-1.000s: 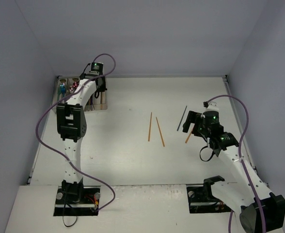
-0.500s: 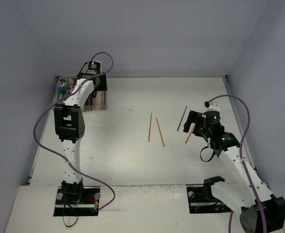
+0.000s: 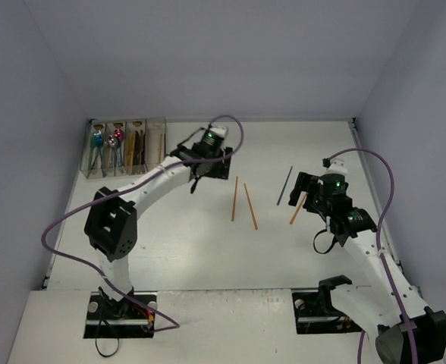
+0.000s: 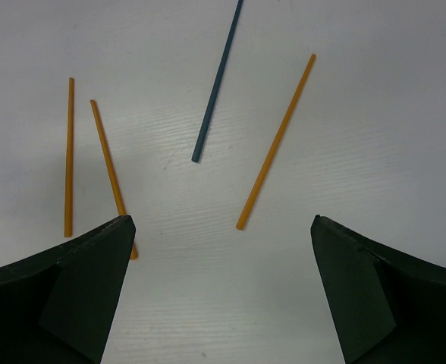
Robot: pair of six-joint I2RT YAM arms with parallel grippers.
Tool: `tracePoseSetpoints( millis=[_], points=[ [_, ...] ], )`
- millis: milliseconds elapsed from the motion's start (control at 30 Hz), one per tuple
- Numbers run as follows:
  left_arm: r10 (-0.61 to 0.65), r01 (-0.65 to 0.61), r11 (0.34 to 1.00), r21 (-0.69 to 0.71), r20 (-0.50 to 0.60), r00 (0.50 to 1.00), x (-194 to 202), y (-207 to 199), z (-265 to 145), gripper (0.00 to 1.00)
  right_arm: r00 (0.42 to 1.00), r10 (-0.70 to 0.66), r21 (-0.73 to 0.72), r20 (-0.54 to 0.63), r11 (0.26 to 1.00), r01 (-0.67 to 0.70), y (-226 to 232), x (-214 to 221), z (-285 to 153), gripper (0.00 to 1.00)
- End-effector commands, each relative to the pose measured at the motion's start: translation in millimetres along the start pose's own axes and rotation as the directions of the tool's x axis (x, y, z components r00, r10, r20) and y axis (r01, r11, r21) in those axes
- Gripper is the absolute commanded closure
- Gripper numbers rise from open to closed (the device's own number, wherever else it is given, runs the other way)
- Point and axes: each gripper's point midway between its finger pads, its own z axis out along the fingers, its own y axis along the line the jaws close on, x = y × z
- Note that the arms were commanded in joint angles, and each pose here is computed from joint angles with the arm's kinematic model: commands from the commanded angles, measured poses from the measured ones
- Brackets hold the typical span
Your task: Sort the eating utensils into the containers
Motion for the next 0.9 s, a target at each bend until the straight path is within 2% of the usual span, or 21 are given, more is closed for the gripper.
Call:
tracePoseSetpoints(
  millis=[0, 167, 500, 600, 700, 800, 867],
  points=[
    [0.009, -0.007, 0.999, 0.045, -0.046, 0.999, 38, -53, 12, 0.41, 0.995, 0.030, 0.016, 0.098, 0.999, -0.032, -2, -26, -9, 0.00],
    [0.035, -0.030, 0.998, 0.047, -0.118, 0.992, 71, -79, 35, 0.40, 0.995, 0.029, 0.012, 0.100, 0.999, -0.030, -3, -24, -11, 0.00],
    [0.035, -0.040, 0.999, -0.022, -0.201, 0.979, 106, -70, 69, 0.50, 0.995, 0.031, 0.021, 0.099, 0.999, -0.033, -5, -23, -11, 0.00],
    [0.035, -0.044, 0.998, -0.038, -0.225, 0.974, 116, -65, 75, 0.57, 0.994, 0.031, 0.020, 0.101, 0.999, -0.033, -4, -23, -11, 0.00],
    [0.042, -0.063, 0.995, -0.076, -0.251, 0.967, 128, -56, 81, 0.70, 0.994, 0.031, 0.021, 0.103, 0.999, -0.033, -5, -23, -11, 0.00],
    [0.047, -0.079, 0.990, -0.113, -0.260, 0.965, 128, -47, 80, 0.91, 0.994, 0.030, 0.023, 0.101, 0.999, -0.032, -5, -22, -11, 0.00],
    [0.049, -0.086, 0.987, -0.136, -0.252, 0.966, 122, -39, 77, 0.99, 0.995, 0.029, 0.024, 0.097, 0.999, -0.032, -5, -21, -10, 0.00]
  ],
)
